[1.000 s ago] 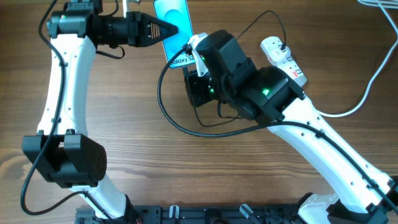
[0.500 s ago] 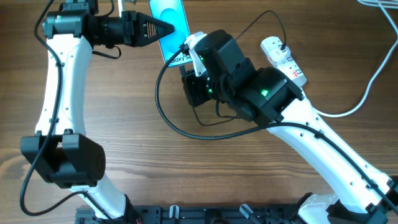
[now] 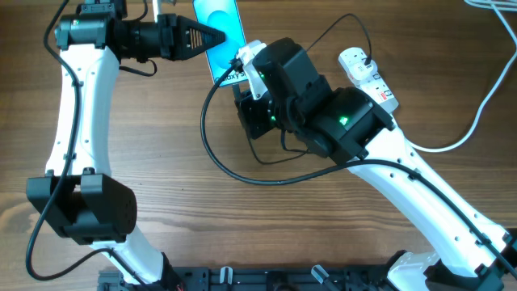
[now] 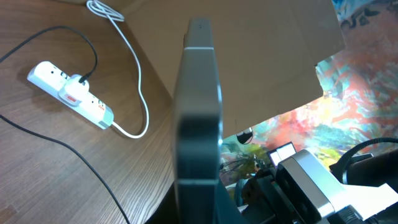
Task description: Plug charger to phone and switch on socket
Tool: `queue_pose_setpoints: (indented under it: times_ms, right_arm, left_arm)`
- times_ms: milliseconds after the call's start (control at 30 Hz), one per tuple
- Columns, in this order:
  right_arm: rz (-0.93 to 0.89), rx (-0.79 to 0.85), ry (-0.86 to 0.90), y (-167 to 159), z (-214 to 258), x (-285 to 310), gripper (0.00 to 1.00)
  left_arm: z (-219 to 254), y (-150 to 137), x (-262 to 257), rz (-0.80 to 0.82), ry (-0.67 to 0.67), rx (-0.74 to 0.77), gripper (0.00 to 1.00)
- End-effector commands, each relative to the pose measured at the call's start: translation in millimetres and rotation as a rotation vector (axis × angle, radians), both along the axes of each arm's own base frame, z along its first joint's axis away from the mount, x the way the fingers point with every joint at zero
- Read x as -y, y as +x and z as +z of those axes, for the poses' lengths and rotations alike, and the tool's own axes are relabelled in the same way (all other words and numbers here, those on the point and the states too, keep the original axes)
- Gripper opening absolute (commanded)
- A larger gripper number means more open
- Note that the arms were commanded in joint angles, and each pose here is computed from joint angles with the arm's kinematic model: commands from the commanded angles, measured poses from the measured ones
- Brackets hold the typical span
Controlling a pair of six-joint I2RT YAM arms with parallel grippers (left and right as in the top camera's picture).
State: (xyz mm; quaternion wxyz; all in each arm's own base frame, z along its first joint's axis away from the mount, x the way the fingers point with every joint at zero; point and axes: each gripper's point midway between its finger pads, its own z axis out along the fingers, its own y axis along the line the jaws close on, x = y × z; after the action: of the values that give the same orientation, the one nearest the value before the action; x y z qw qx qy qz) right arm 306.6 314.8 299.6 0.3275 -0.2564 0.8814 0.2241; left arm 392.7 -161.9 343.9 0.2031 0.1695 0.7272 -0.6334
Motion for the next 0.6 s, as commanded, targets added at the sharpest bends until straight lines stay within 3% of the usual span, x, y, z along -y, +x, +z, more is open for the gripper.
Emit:
queue_pose_setpoints:
  times_ms: [0, 133, 400, 500, 567]
  right_arm:
    - [-0.082, 0.201, 0.044, 29.8, 50.6, 8.3, 0.12]
    - [-0.075, 0.224, 0.053, 29.0, 63.1, 9.2, 0.23]
    - [-0.127, 0.246, 0.04, 22.5, 77.1, 28.3, 0.36]
    - [-0.226, 0.251, 0.049, 20.1, 87.9, 48.7, 0.52]
    - [-0.292, 0.256, 0.059, 18.8, 95.4, 63.9, 0.57]
  left_arm:
    - [-0.6, -8.9, 12.2, -0.034, 0.0, -0.008, 0.04]
    - [-0.7, -8.8, 12.2, -0.034, 0.001, -0.007, 0.04]
    - [-11.9, -4.4, 10.2, -0.004, 0.065, -0.016, 0.04]
    - [-24.6, -0.8, 7.2, 0.028, 0.134, -0.034, 0.04]
    - [-34.7, 0.3, 7.0, 0.04, 0.178, -0.052, 0.04]
